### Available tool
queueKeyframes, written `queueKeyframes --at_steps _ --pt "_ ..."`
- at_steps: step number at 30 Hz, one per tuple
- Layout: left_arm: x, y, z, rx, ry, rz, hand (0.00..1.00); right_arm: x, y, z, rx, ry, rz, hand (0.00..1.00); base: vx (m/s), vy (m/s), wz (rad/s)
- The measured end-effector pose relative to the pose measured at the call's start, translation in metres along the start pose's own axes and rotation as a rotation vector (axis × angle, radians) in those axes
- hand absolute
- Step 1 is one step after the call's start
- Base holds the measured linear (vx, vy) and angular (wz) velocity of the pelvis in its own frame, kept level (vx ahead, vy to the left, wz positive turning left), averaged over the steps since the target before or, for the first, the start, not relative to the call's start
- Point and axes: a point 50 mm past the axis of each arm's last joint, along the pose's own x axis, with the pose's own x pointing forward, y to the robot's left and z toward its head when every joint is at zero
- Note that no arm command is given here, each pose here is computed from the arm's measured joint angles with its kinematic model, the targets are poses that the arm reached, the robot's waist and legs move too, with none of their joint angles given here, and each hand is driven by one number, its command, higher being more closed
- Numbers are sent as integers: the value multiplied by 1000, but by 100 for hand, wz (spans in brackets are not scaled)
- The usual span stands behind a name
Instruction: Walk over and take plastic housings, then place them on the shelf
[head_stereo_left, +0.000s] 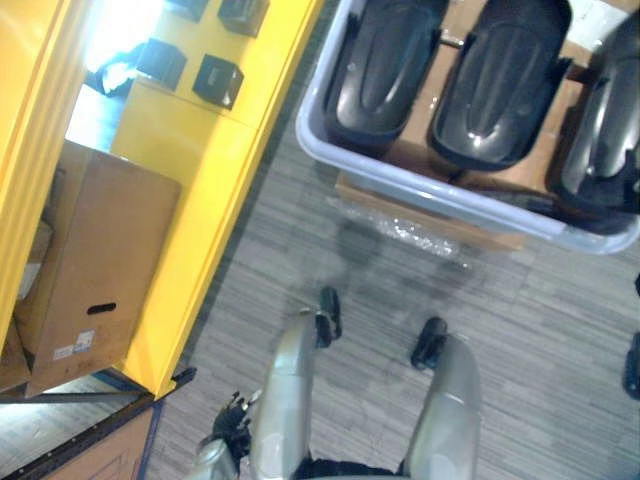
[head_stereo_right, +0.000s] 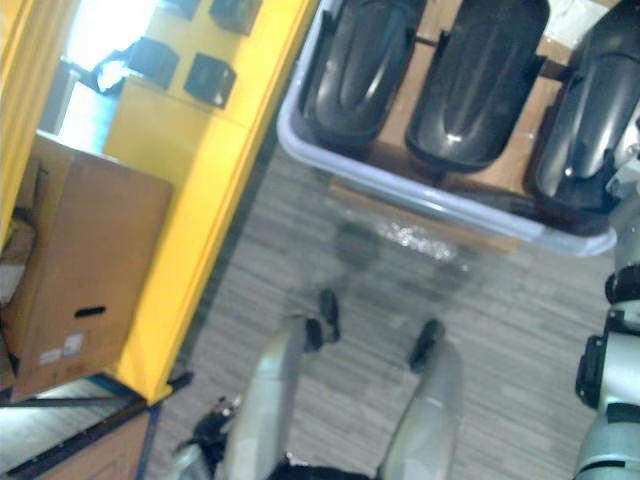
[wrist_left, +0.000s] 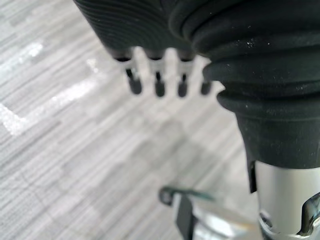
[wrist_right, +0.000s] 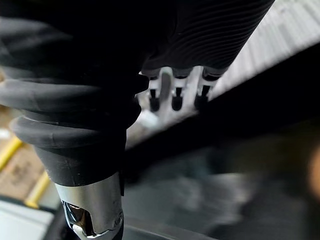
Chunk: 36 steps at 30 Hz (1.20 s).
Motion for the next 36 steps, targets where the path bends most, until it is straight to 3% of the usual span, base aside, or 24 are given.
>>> queueKeyframes --at_steps 4,5,25,32,36 --pt "0 0 0 -30 0 0 0 3 -4 -5 -43 26 12 0 -10 14 7" --pt "0 0 0 -31 1 0 0 3 -4 -5 -44 28 13 100 -11 9 3" --pt "-1 -5 0 -11 -19 -22 0 11 -27 -4 -321 -18 -60 100 0 0 0" --pt "-1 -17 22 -132 -140 -49 0 -2 -3 -18 -353 -128 -35 100 -7 -3 -2" --pt "-1 -29 42 -194 -210 -5 0 -21 14 -12 -250 -271 -36 100 -5 -11 -2"
